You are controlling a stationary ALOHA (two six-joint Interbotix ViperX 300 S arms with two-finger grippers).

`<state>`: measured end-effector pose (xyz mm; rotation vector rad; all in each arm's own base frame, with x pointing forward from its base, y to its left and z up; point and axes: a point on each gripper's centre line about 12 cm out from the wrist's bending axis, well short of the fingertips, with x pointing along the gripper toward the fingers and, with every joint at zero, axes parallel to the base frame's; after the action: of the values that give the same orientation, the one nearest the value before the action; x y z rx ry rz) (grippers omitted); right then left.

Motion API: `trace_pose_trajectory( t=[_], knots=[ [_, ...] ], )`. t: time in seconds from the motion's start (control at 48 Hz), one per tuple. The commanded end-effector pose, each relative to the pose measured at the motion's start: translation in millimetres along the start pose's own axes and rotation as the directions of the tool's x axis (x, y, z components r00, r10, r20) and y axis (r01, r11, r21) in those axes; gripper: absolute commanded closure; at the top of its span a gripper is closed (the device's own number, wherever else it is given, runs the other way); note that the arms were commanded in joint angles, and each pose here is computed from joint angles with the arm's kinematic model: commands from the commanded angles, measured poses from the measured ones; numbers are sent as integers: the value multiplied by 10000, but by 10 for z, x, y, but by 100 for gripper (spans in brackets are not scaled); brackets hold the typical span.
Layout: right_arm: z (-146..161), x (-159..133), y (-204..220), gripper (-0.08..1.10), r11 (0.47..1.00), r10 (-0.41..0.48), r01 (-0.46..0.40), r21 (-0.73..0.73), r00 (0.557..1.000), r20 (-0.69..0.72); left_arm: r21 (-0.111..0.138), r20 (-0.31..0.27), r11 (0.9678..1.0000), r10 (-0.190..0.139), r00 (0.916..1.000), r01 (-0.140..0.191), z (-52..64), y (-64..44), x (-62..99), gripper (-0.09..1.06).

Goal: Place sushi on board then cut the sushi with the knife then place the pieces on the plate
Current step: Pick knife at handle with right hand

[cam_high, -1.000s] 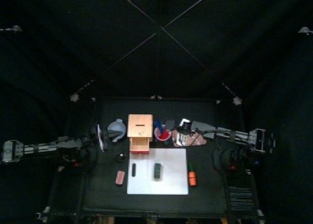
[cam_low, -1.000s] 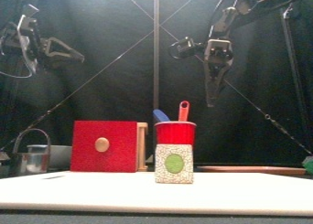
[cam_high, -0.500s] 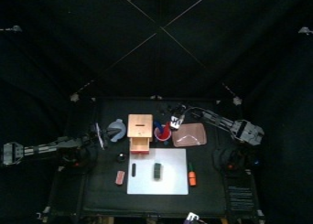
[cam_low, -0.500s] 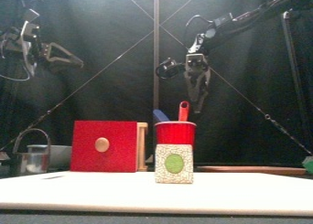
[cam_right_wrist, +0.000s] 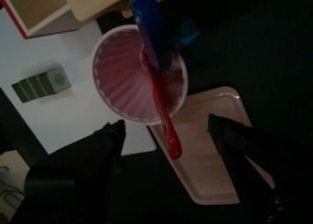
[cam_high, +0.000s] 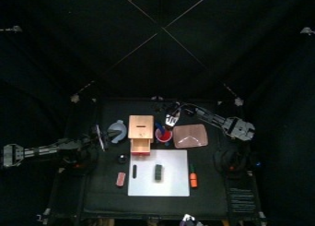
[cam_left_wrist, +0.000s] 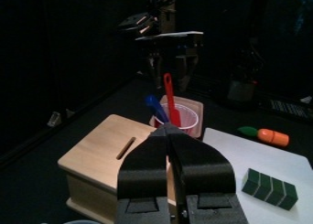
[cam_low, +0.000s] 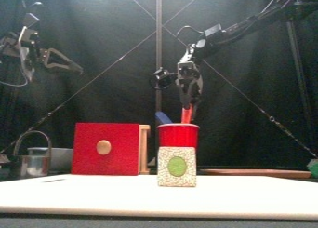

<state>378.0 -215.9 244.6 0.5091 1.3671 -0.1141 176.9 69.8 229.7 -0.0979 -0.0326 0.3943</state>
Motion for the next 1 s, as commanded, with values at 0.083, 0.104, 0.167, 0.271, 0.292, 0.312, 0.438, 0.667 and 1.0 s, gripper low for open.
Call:
trace_pose_trajectory(
  t=[0.083, 0.104, 0.167, 0.271, 0.292, 0.312, 0.438, 0.667, 1.0],
  knots=[
    [53, -139, 49, 4, 9999, -54, 57, -104, 9994, 350, 26, 141, 10000, 21, 9999, -22, 50, 0, 23, 69],
    [57, -137, 48, 4, 9999, -54, 57, -104, 9994, 350, 26, 156, 10000, 20, 9999, -20, 53, 0, 22, 69],
    [85, -115, 32, 5, 9999, -81, 84, -104, 9994, 328, 26, 156, 10000, 20, 9999, -20, 53, 0, 22, 69],
    [115, -109, 18, 10, 9997, -189, 193, -137, 9994, 281, 27, 108, 10000, 8, 9999, -8, 39, -2, 18, 69],
    [118, -107, 13, 11, 9997, -219, 222, -127, 9994, 274, 12, 110, 10000, 23, 9999, -23, 39, 1, 18, 69],
    [123, -102, 9, 13, 9996, -230, 233, -130, 9994, 256, 13, 78, 10000, 11, 10000, -11, 30, -1, 17, 69],
    [125, -98, -6, 26, 9991, -390, 393, -164, 9991, 152, -12, -44, 10000, 21, 10000, -22, -13, 4, 3, 69],
    [81, -104, 29, 48, 9985, -488, 486, -237, 9988, -82, 8, -134, 10000, 44, 9999, -44, -43, 11, -8, 69],
    [48, -248, 150, 52, 9976, -503, 505, -474, 9987, 50, -9, -119, 10000, 43, 9999, -43, -40, 10, -10, 69]
  ],
)
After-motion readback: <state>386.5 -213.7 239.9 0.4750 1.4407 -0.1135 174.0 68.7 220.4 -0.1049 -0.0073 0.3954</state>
